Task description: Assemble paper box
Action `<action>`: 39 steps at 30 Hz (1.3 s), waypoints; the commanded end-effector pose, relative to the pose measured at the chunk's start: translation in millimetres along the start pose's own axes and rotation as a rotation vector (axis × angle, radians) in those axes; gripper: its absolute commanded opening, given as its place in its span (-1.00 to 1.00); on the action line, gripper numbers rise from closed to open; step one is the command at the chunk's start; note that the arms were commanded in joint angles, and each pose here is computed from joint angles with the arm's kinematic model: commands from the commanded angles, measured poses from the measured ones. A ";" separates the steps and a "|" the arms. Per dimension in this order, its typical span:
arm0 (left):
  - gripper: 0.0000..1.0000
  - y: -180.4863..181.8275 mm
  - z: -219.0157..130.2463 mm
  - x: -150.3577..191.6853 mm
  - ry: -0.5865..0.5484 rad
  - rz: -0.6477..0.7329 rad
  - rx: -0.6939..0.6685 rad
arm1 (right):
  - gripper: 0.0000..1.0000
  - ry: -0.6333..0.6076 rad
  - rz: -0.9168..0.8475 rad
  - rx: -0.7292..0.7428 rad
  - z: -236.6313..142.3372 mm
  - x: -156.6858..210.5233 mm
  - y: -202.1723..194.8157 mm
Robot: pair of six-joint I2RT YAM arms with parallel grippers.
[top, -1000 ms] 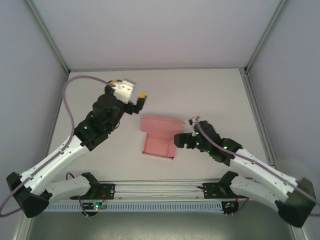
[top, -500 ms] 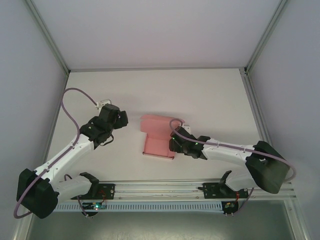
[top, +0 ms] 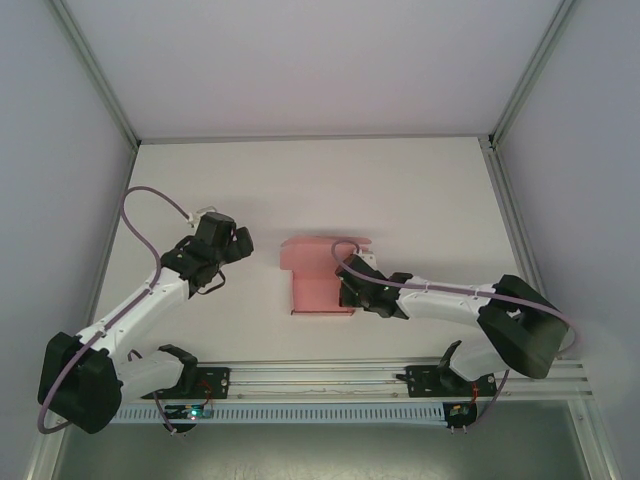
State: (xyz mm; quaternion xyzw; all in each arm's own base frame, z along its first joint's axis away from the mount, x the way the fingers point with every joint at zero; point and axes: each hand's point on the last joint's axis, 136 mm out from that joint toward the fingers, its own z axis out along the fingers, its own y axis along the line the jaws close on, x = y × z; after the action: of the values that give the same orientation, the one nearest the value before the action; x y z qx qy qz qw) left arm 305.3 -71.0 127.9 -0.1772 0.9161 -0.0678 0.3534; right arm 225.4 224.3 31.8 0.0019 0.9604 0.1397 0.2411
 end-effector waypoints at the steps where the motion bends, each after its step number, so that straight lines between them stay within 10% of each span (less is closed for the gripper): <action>1: 1.00 -4.3 11.6 0.1 0.009 -0.066 0.059 | -1.00 -0.176 -0.103 -0.106 -27.7 -48.6 23.7; 8: 1.00 -68.9 35.4 0.4 0.120 -0.125 0.460 | -1.00 -0.508 -0.222 -0.650 -143.1 -133.5 99.5; 14: 1.00 -171.6 -12.9 -25.7 0.173 -0.044 0.996 | -1.00 -0.522 -0.353 -0.741 -166.1 -148.7 136.3; 39: 1.00 -247.5 -112.6 -15.4 0.296 0.094 1.278 | -1.00 -0.556 -0.751 0.290 -73.2 -153.1 67.8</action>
State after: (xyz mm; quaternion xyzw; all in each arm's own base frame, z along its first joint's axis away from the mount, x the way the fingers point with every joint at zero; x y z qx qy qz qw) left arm 350.7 -245.0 197.0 -0.0115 0.8182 -0.5126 0.2601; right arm 318.3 283.2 240.7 -0.2174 0.7868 0.0573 0.5748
